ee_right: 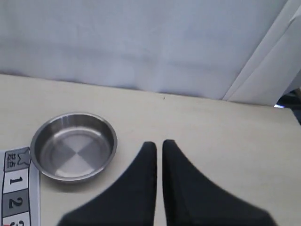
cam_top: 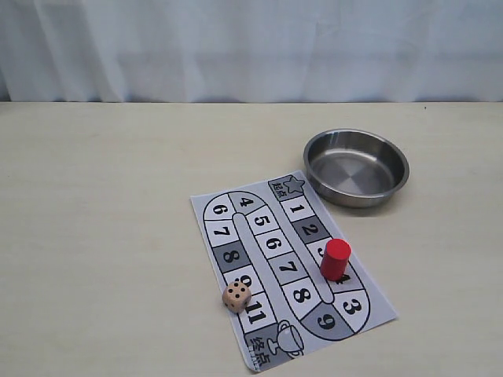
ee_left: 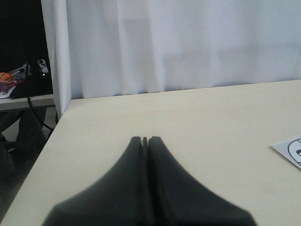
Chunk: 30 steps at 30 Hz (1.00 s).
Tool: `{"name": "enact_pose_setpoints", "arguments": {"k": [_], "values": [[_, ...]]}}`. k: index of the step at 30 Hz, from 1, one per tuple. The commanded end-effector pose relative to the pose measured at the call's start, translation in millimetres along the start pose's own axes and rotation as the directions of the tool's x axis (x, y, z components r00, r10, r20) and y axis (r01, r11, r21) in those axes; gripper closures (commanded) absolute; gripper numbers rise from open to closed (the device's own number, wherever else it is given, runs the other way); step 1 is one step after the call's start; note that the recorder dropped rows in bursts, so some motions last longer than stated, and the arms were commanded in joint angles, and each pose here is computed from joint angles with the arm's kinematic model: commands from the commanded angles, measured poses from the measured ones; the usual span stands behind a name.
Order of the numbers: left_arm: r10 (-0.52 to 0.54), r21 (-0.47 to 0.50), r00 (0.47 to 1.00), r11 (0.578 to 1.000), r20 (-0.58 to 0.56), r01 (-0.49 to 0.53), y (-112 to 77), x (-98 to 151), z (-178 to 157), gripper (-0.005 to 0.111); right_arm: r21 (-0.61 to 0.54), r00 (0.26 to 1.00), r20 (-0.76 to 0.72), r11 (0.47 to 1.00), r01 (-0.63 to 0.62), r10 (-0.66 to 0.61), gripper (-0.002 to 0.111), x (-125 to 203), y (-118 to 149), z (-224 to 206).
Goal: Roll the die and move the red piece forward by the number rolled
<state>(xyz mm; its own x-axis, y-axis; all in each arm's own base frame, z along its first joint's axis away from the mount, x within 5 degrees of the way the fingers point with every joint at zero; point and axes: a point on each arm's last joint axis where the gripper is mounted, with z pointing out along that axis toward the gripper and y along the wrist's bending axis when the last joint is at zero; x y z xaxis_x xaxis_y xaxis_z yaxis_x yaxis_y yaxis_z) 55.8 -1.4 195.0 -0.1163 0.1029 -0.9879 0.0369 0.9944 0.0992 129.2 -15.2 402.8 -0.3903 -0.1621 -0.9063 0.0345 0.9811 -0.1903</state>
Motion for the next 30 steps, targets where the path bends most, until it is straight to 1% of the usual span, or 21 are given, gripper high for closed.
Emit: {"name": "enact_pose_setpoints", "arguments": {"k": [1,5,11,17,26,30], "values": [[-0.008,0.0,1.0,1.0,0.011,0.008,0.0,-0.5,0.0,0.107,0.003,0.991,0.13,1.0,-0.015,0.014,0.104,8.4,4.5,-61.0],[-0.008,0.0,1.0,1.0,0.011,0.008,0.0,-0.5,0.0,0.107,-0.011,0.966,0.258,1.0,-0.023,0.025,0.104,26.0,12.1,-113.3],[-0.008,0.0,1.0,1.0,0.011,0.008,0.0,-0.5,0.0,0.107,0.002,0.918,0.397,1.0,-0.016,0.014,0.104,42.8,15.7,-153.0],[-0.008,0.0,1.0,1.0,0.011,0.008,0.0,-0.5,0.0,0.107,-0.033,0.896,0.445,0.999,0.019,-0.003,0.104,57.8,15.6,-172.1],[-0.008,0.0,1.0,1.0,0.011,0.008,0.0,-0.5,0.0,0.107,0.007,0.845,0.535,1.0,0.018,-0.019,0.104,76.9,16.3,-198.2],[-0.008,0.0,1.0,1.0,0.011,0.008,0.0,-0.5,0.0,0.107,0.007,0.843,0.538,1.0,0.018,-0.019,0.104,78.1,16.5,-198.9]]}}
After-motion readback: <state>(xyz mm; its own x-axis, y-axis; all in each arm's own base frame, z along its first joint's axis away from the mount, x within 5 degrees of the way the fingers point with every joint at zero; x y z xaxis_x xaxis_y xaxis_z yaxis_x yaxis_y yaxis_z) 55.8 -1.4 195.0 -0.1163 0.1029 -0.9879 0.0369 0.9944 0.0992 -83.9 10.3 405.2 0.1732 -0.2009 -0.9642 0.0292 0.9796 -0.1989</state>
